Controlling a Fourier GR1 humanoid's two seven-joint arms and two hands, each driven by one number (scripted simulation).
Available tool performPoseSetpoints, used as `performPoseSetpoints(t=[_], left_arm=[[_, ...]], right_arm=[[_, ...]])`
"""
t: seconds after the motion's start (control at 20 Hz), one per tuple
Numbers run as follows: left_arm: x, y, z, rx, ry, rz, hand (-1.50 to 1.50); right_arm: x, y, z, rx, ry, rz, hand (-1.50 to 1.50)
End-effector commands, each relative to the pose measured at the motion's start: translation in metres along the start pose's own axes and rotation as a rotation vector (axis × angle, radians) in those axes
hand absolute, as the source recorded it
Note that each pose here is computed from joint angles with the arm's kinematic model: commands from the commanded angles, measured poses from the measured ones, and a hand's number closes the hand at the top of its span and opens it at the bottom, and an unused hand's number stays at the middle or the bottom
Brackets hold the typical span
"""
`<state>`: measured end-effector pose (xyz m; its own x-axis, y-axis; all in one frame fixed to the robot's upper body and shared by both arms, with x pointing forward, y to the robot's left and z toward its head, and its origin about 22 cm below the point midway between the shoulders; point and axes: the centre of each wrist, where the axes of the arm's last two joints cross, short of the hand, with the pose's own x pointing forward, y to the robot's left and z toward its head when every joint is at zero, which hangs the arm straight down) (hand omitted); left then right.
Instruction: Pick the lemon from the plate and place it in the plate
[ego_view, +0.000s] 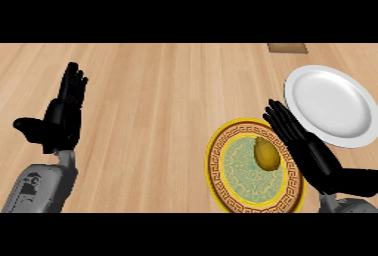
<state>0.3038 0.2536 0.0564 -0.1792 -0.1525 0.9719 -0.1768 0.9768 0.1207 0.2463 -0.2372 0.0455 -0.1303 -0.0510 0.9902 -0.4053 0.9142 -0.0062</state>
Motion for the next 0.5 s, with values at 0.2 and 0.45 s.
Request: performPoseSetpoints(t=[0.2,0.45], left_arm=[[-0.075,0.005,0.057,-0.084,0.458,0.017,0.00],[-0.084,-0.015,0.077,-0.198,0.563,0.094,0.00]], right_arm=[[0.090,-0.100,-0.028,-0.162,-0.265,0.170,1.50],[0.067,-0.156,0.001,-0.579,-0.129,0.479,-1.50]])
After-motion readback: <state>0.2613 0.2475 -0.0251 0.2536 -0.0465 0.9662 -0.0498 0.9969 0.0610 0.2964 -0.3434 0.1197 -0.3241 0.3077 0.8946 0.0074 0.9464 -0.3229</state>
